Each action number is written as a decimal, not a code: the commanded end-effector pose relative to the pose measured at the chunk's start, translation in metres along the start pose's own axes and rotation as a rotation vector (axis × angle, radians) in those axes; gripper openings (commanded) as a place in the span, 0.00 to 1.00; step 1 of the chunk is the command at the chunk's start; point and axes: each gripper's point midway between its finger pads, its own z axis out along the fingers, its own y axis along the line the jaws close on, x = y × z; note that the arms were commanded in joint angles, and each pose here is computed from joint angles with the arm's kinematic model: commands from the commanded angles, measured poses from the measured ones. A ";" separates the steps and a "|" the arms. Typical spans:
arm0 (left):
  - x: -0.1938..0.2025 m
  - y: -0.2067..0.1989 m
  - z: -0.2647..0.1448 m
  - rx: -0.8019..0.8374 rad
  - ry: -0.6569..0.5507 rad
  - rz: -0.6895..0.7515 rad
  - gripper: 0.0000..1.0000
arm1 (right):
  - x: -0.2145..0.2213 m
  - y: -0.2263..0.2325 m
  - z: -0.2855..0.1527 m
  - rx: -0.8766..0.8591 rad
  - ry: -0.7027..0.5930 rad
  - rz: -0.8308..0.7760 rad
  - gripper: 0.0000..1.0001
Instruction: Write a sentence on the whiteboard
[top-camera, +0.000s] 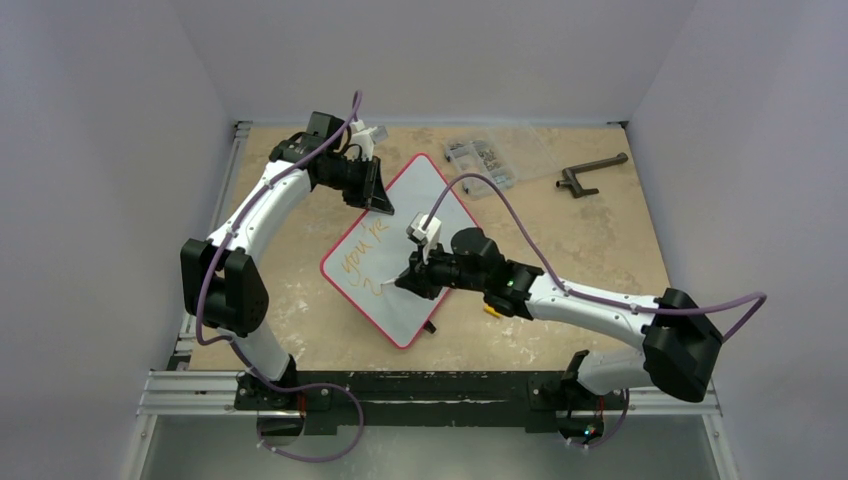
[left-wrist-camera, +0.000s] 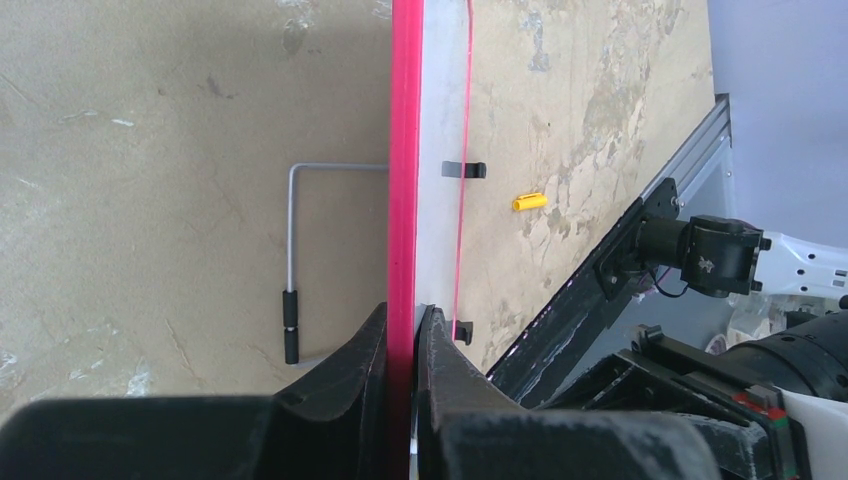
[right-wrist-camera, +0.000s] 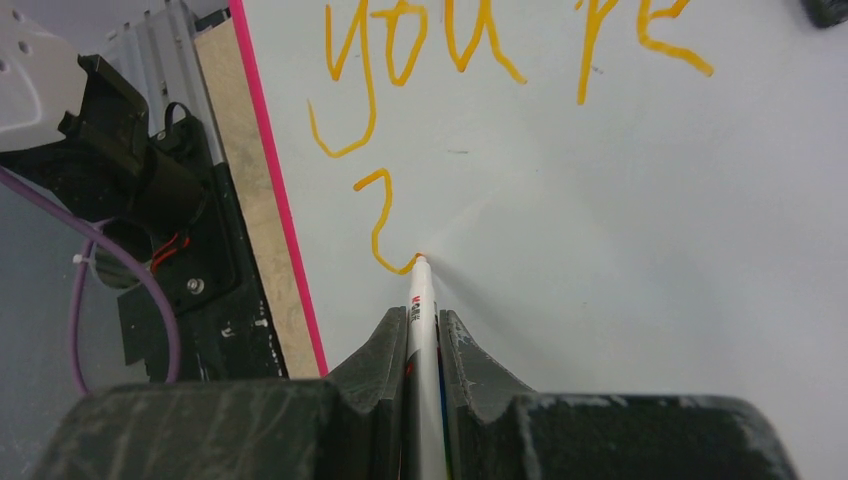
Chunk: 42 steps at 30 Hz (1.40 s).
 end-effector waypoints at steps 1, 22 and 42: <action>0.005 0.033 -0.003 -0.186 0.011 0.013 0.00 | -0.031 -0.020 0.002 0.109 -0.063 -0.043 0.00; 0.004 0.030 -0.004 -0.178 0.006 0.016 0.00 | -0.079 0.029 0.000 -0.132 -0.185 -0.043 0.00; 0.004 0.030 -0.005 -0.180 0.005 0.016 0.00 | -0.047 0.013 0.015 -0.075 -0.115 -0.016 0.00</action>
